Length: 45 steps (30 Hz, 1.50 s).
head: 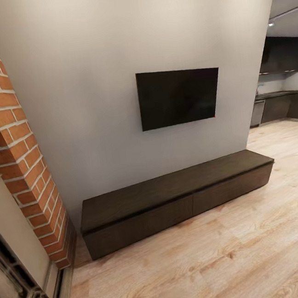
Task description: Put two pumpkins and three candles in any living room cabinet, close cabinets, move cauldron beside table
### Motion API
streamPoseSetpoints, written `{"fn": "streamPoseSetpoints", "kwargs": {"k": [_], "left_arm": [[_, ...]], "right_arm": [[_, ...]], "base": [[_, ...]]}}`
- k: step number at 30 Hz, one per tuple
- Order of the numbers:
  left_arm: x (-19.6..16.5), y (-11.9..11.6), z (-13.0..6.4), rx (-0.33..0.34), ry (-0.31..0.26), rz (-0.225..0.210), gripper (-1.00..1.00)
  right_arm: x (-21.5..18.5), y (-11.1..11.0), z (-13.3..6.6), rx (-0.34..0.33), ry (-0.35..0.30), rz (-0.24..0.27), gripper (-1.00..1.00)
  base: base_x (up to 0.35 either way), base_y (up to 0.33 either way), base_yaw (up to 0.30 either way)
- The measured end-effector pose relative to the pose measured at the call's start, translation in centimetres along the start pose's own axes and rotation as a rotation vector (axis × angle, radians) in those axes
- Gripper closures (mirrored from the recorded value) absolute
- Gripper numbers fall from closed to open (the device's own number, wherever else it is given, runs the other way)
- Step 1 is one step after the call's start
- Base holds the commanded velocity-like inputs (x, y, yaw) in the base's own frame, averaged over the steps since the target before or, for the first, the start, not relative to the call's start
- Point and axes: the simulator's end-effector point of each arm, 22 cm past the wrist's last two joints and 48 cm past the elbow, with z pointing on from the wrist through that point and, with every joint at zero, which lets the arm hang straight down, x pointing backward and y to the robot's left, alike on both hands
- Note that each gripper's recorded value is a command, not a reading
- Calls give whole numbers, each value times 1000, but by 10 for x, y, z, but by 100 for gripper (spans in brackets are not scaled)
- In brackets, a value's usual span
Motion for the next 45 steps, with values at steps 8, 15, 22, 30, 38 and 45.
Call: {"fn": "streamPoseSetpoints", "kwargs": {"k": [8, 15, 22, 30, 38, 45], "left_arm": [[-13, 9, 0, -11, -27, 0, -100], [-13, 9, 0, -11, -27, 0, -100], [-13, 9, 0, -12, -28, 0, -100], [-14, 9, 0, -11, -28, -1, -100], [-13, 8, 0, -11, -28, 5, -100], [-14, 8, 0, -11, -28, 7, -100]], "right_arm": [[-9, -2, 0, 9, -17, 4, -100], [-9, -2, 0, 8, -19, -5, -100], [-10, -2, 0, 7, -22, -8, -100], [-11, -2, 0, 7, -24, -6, -100], [-11, -2, 0, 4, -24, -6, -100], [-11, -1, 0, 0, -24, -6, -100]], "base": [[0, 0, 0], [0, 0, -44], [0, 0, -9], [0, -6, -64], [0, -213, -269], [0, -267, -288]]}}
